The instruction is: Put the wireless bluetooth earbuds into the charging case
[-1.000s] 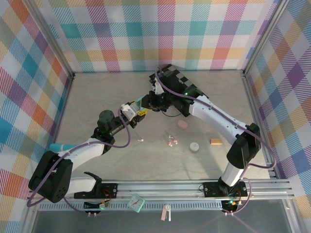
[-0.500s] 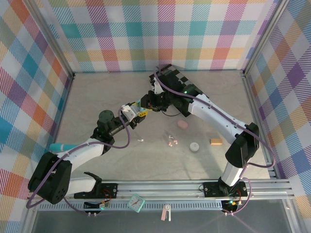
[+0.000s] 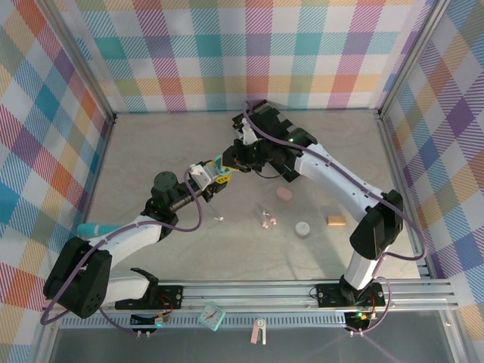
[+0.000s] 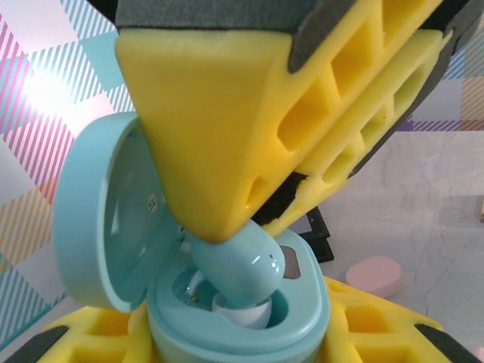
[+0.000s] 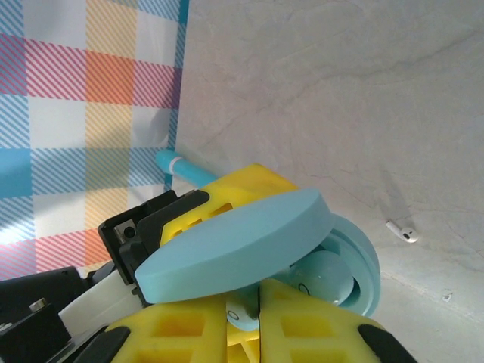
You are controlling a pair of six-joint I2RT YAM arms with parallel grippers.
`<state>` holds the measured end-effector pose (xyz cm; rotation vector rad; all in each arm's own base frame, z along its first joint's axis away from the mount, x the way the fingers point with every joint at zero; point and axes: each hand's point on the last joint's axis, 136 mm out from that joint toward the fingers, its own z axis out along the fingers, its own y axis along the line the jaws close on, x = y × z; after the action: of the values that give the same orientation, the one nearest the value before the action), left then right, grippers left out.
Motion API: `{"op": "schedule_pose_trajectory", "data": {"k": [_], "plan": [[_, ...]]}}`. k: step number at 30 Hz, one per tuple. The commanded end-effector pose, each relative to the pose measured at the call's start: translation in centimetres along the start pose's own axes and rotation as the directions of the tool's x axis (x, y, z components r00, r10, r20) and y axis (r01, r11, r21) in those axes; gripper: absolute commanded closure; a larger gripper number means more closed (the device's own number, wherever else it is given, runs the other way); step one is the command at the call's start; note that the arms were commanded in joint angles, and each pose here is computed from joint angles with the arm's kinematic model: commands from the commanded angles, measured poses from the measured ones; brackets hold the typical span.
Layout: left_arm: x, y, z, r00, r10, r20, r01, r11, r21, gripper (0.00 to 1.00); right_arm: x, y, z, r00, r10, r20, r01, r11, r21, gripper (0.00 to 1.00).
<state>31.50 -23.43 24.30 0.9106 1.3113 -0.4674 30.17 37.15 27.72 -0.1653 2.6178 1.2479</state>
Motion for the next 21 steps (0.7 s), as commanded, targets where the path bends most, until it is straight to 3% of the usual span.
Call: {"op": "schedule_pose_trajectory", "data": {"k": [1, 13, 17, 21], "plan": [[-2.8, -0.6, -0.4, 0.99, 0.068, 0.123, -0.072, 0.997, 0.029, 0.69, -0.1, 0.6, -0.4, 0.999, 0.023, -0.044, -0.026, 0.998, -0.057, 0.84], [-3.0, -0.5, -0.6, 0.991, 0.078, 0.11, -0.082, 0.996, 0.032, 0.68, 0.5, -0.2, 0.2, 0.995, 0.035, -0.09, -0.038, 0.999, -0.038, 0.83], [-3.2, -0.6, -0.6, 0.991, 0.074, 0.115, -0.079, 0.996, 0.038, 0.68, 0.3, -0.5, 0.3, 0.996, 0.035, -0.083, -0.037, 0.999, -0.023, 0.75], [-3.2, -0.6, -0.6, 0.991, 0.071, 0.114, -0.076, 0.996, 0.04, 0.68, 0.1, -0.4, 0.1, 0.998, 0.028, -0.064, -0.029, 0.999, -0.018, 0.73]]}}
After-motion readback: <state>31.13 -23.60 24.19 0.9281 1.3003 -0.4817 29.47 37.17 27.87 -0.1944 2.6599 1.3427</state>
